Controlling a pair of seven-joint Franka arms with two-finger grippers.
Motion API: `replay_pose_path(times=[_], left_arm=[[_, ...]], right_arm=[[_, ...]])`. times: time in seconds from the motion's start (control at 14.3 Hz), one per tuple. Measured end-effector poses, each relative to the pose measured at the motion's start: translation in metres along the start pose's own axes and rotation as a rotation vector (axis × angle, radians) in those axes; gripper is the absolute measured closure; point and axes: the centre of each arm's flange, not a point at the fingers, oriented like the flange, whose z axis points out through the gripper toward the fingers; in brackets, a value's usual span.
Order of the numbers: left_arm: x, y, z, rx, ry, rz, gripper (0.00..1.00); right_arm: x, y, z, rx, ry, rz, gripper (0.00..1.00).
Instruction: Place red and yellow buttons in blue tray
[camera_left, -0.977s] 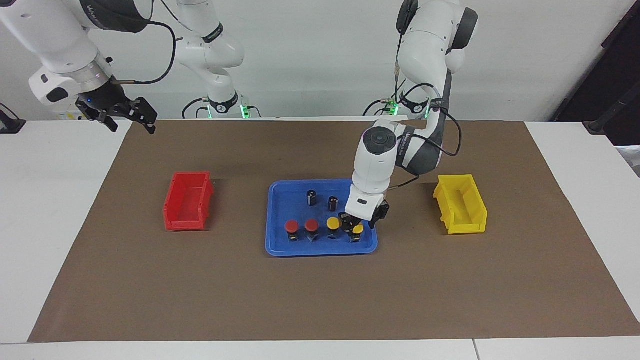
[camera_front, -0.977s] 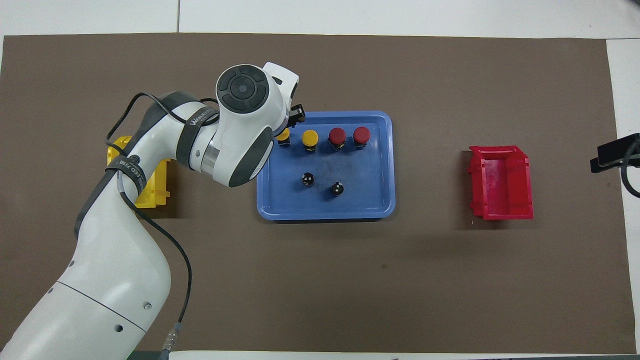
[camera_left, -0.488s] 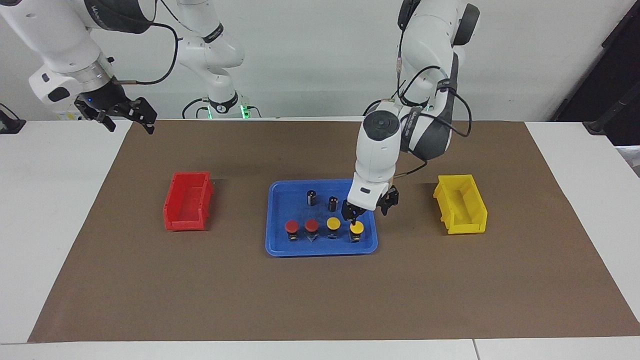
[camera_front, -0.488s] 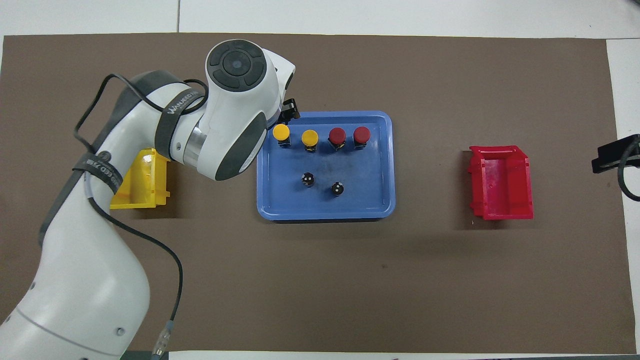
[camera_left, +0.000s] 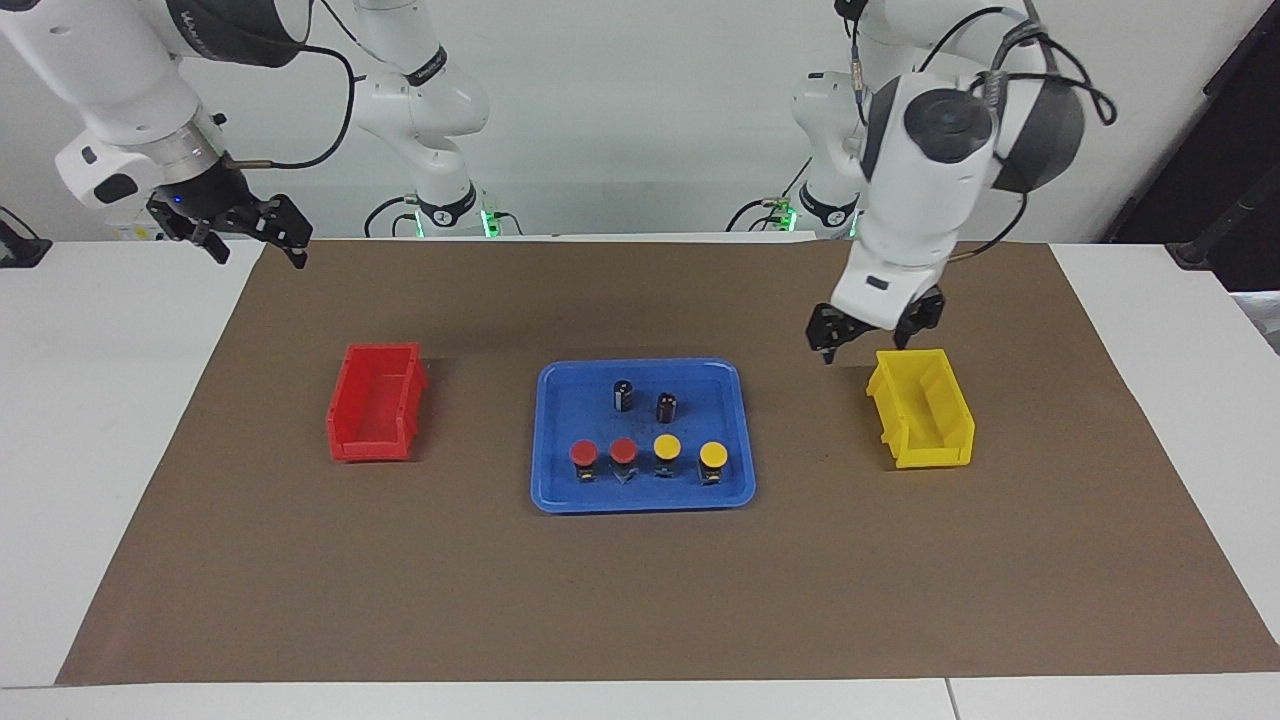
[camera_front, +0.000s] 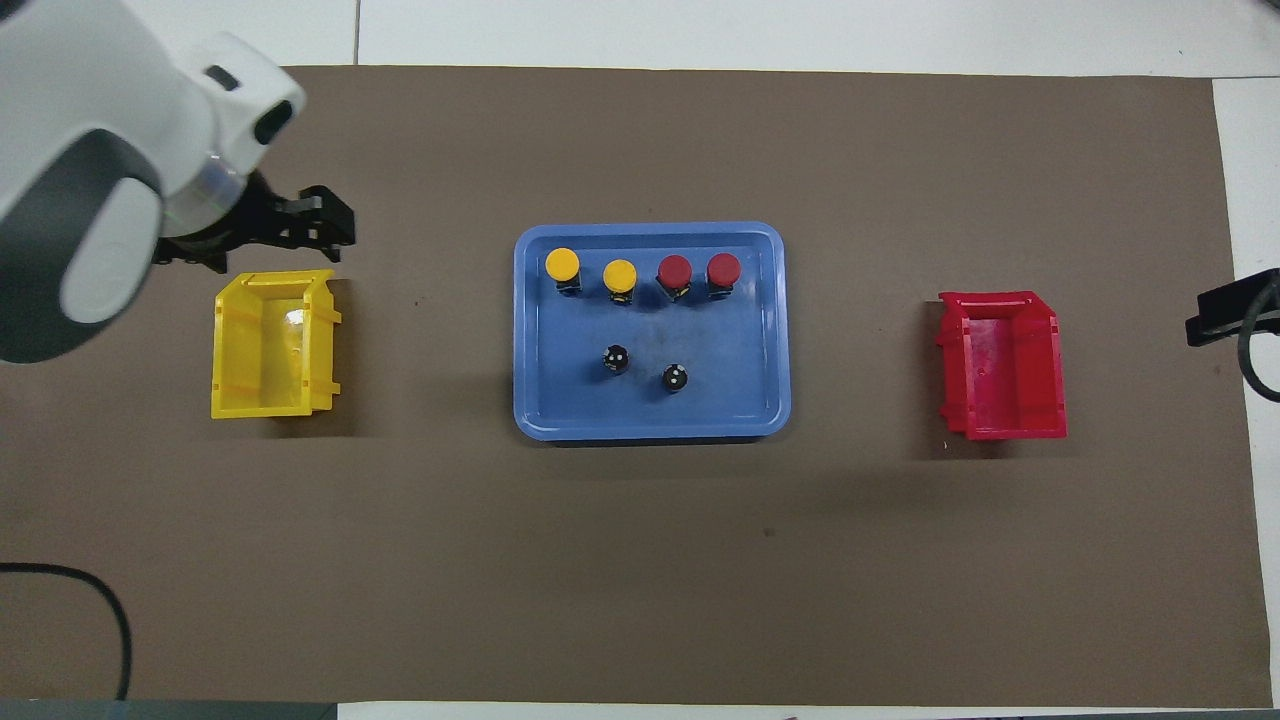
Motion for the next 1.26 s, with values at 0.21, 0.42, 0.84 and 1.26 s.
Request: replay_pose_path(times=[0.21, 0.42, 0.84, 1.26], left_arm=[[-0.022, -0.068, -0.012, -0.023, -0.022, -0.053, 0.0], [-0.051, -0.094, -0.012, -0.018, -0.058, -0.069, 0.0], [-0.065, -0.104, -0.023, -0.044, -0.058, -0.029, 0.0], [-0.059, -0.118, -0.026, -0.074, -0.021, 0.017, 0.0]], right_arm=[[0.0, -0.001, 0.001, 0.0, -0.002, -0.002, 0.0], [0.0, -0.007, 0.001, -0.001, -0.002, -0.012, 0.0], [0.0, -0.01, 0.001, -0.002, -0.003, -0.018, 0.0], [0.0, -0.01, 0.001, -0.002, -0.003, -0.018, 0.0]])
